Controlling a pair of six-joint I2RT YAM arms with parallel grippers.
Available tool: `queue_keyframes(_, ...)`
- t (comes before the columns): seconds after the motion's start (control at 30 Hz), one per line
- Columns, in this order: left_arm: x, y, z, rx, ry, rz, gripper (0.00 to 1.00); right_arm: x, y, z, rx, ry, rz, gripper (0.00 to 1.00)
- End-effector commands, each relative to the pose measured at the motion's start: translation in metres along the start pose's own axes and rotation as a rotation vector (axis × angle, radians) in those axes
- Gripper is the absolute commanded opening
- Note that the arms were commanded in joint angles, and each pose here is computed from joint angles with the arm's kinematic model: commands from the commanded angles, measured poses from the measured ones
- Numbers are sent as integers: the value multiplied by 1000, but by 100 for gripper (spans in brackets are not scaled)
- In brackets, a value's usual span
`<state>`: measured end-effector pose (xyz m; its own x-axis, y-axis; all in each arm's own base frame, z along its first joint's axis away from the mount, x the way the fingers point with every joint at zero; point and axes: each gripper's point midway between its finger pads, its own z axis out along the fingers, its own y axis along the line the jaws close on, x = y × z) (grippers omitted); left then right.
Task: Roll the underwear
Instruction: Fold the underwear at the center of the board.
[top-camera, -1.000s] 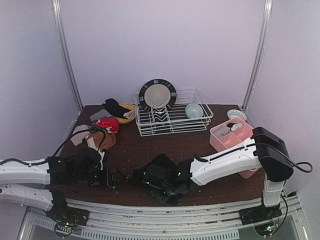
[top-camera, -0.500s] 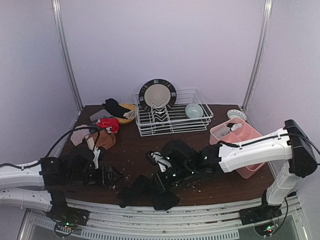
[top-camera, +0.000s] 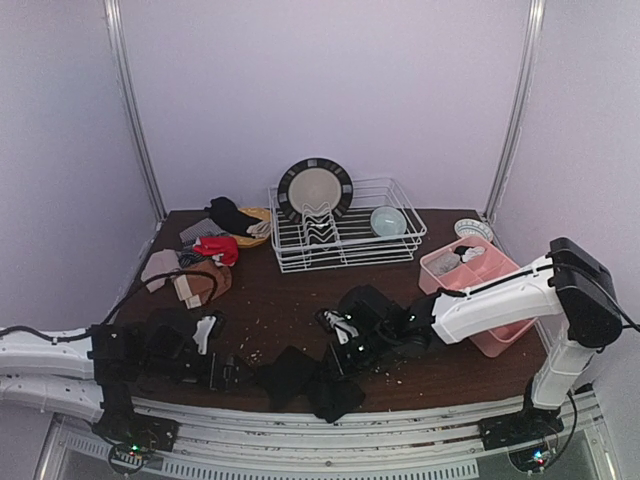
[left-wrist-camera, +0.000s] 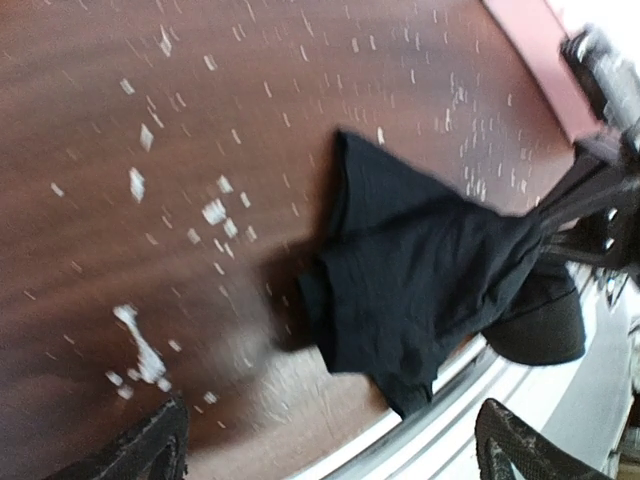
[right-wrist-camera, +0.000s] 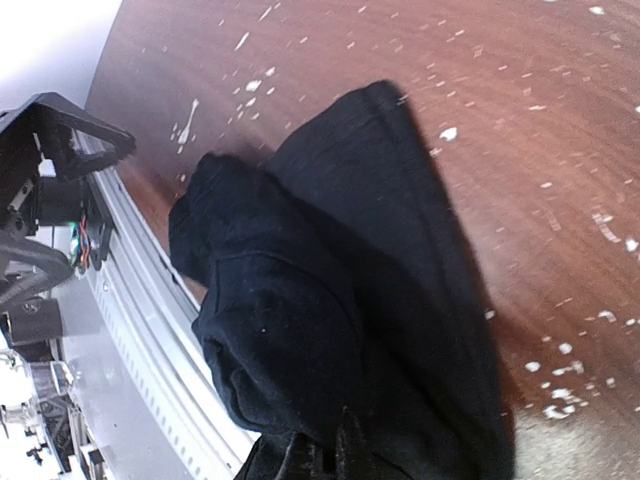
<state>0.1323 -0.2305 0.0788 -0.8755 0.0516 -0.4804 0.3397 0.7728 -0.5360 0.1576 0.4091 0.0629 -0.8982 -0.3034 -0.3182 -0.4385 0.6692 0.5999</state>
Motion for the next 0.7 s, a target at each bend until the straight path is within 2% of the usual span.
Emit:
queue_keyframes(0.0,12,-29,7,42,53,1,98,3,11,0,2,2,-43,0)
queue_keyframes(0.17,32,-47,29,-25,131,69,98,4,13,4,9,5,-55,0)
queue_keyframes(0.3,39,-41,44,-169,161,149,98,5,12,4,19,6,-60,0)
queue_keyframes(0.43,40,-35,50,-210,169,202,94,7,13,1,24,5,-67,0)
queue_keyframes(0.53,41,-33,53,-236,186,243,78,8,13,-2,26,3,-73,0)
queue_keyframes(0.67,39,-33,56,-253,189,294,43,10,17,-3,20,5,-83,0)
